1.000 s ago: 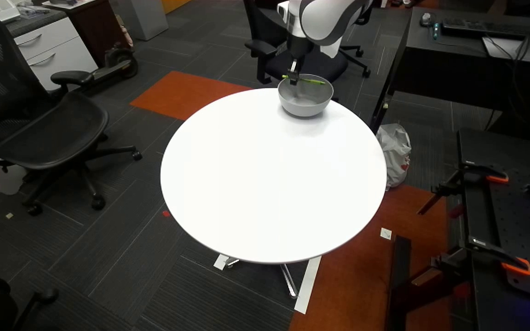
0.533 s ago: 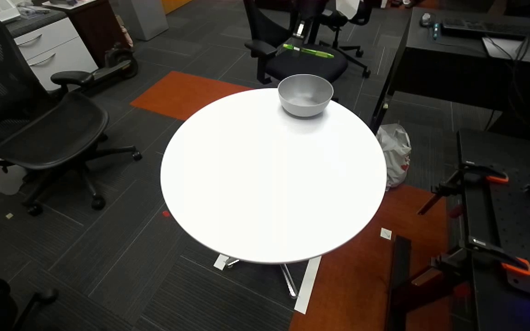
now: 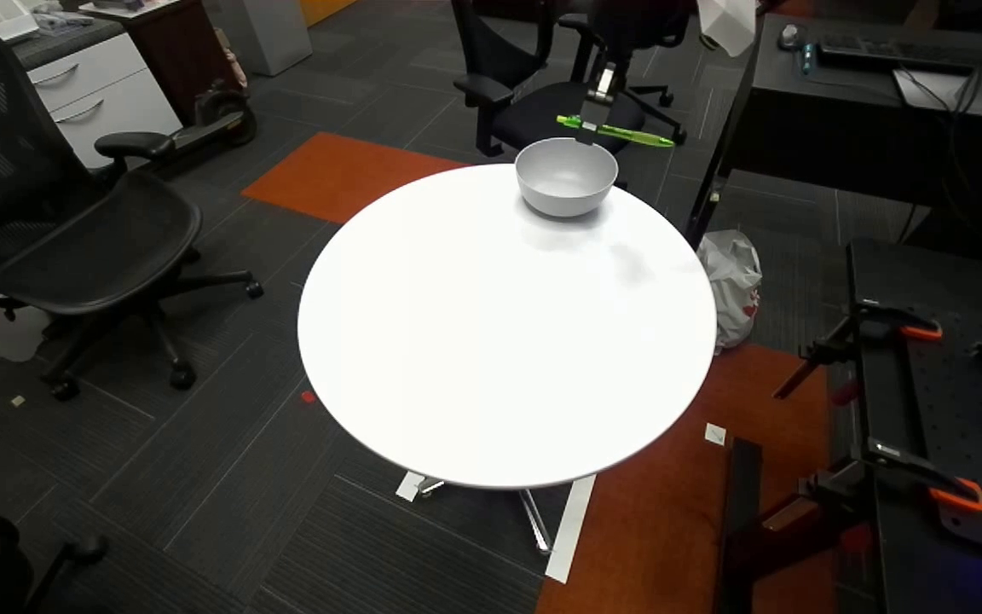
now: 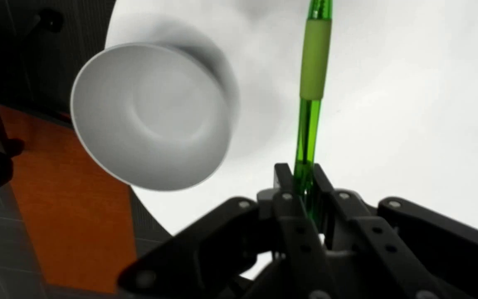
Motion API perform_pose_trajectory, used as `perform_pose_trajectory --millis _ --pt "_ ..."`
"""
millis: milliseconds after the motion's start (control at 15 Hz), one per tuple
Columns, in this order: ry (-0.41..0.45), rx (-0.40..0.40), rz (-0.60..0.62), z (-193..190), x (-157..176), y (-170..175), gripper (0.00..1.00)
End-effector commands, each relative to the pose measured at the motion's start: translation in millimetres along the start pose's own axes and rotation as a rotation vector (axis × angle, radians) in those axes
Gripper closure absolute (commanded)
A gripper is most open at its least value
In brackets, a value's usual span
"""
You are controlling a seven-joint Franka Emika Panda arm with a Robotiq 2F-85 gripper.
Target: Remove the pen from the bowl and put it on the table
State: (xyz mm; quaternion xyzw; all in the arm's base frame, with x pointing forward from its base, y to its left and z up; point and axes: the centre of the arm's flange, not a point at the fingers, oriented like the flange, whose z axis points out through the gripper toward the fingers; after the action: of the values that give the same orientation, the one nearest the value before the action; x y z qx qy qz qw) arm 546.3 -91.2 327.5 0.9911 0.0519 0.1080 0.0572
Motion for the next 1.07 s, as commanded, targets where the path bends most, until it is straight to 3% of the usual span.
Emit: perform_pose_trajectory --millis 0,333,1000 --pt "0.026 0.020 0.019 -22.4 -51.5 -48.2 0.97" --pt "0.017 0.057 -0.036 4.0 -69.1 -90.4 0.97" --pt "-0.033 0.103 -0.065 92.0 -74.9 -154.4 0.97"
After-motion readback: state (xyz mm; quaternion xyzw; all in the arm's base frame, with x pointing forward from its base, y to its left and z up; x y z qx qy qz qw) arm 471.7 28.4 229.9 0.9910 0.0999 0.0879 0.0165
